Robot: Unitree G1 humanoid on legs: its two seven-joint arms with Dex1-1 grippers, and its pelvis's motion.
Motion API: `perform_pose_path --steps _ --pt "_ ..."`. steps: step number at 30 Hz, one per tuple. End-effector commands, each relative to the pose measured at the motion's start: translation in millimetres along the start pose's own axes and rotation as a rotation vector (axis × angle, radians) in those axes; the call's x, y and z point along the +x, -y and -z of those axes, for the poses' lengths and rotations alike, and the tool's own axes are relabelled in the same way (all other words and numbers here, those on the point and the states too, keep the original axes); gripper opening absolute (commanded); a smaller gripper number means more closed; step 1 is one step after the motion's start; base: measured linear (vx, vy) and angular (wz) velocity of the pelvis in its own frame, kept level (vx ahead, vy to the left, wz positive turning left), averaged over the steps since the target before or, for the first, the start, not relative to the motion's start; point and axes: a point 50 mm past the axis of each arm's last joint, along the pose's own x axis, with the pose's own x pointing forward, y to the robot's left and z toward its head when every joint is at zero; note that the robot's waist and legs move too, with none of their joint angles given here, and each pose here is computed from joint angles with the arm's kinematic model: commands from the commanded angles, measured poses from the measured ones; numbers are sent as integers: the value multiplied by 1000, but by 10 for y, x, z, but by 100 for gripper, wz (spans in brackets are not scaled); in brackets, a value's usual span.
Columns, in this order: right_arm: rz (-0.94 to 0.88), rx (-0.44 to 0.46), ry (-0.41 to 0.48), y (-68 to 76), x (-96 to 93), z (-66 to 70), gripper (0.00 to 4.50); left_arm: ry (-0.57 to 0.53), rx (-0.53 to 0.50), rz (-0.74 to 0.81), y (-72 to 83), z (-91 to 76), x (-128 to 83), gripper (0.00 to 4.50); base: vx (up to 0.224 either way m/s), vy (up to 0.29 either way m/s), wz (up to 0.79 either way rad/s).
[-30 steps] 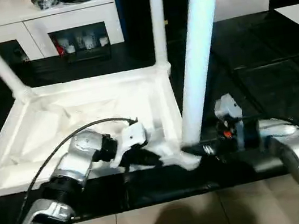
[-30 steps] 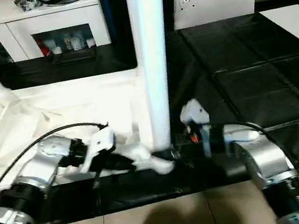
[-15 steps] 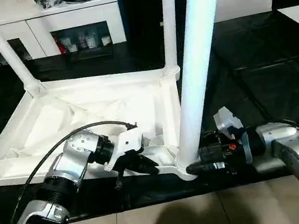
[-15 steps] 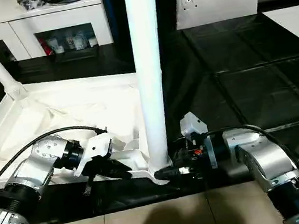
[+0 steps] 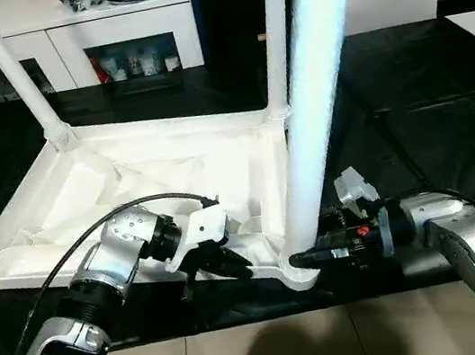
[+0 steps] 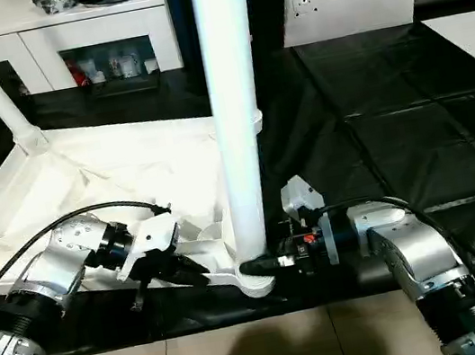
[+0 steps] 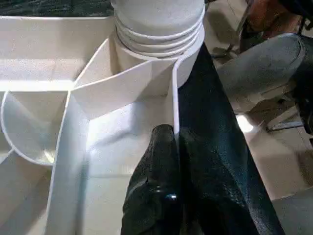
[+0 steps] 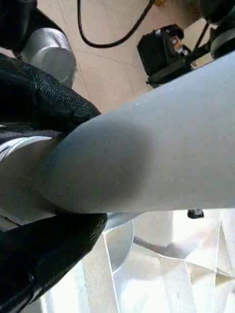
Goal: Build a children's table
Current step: Rotate leg to tighten
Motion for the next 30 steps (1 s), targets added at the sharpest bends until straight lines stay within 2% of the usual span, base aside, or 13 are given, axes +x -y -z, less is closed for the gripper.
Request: perform_pose_path --steps 1,2,5,6,9,10,14,15,17,19,21,25,30 --pt "69 -15 56 -9 106 -69 214 15 -51 -48 -46 -17 115 0 0 0 0" --pt "76 -16 56 -7 112 -68 208 18 -54 -53 -51 -21 119 0 0 0 0" --pt "271 -11 56 93 244 -37 203 53 -124 -152 -159 -100 198 0 0 0 0" --pt "379 28 93 169 303 -56 202 83 -162 -205 -220 -152 246 0 0 0 0" --pt "494 91 121 257 367 -66 199 115 -203 -282 -307 -230 311 0 0 0 0" --pt "601 143 129 354 433 -80 199 132 -251 -392 -412 -295 359 0 0 0 0" --pt "734 193 131 460 502 -109 198 141 -295 -512 -510 -352 392 0 0 0 0" --pt "831 218 111 552 547 -120 198 142 -312 -581 -560 -386 399 0 0 0 0" --pt "854 197 99 582 623 -162 198 141 -321 -629 -593 -415 397 0 0 0 0" --pt "830 145 103 563 671 -204 254 144 -315 -630 -592 -423 389 0 0 0 0" --pt "811 140 125 541 699 -219 277 141 -303 -618 -576 -414 379 0 0 0 0" --pt "793 98 150 516 643 -208 316 134 -265 -583 -531 -369 334 0 0 0 0" --pt "745 39 178 495 432 -146 355 103 -208 -497 -434 -260 238 0 0 0 0"
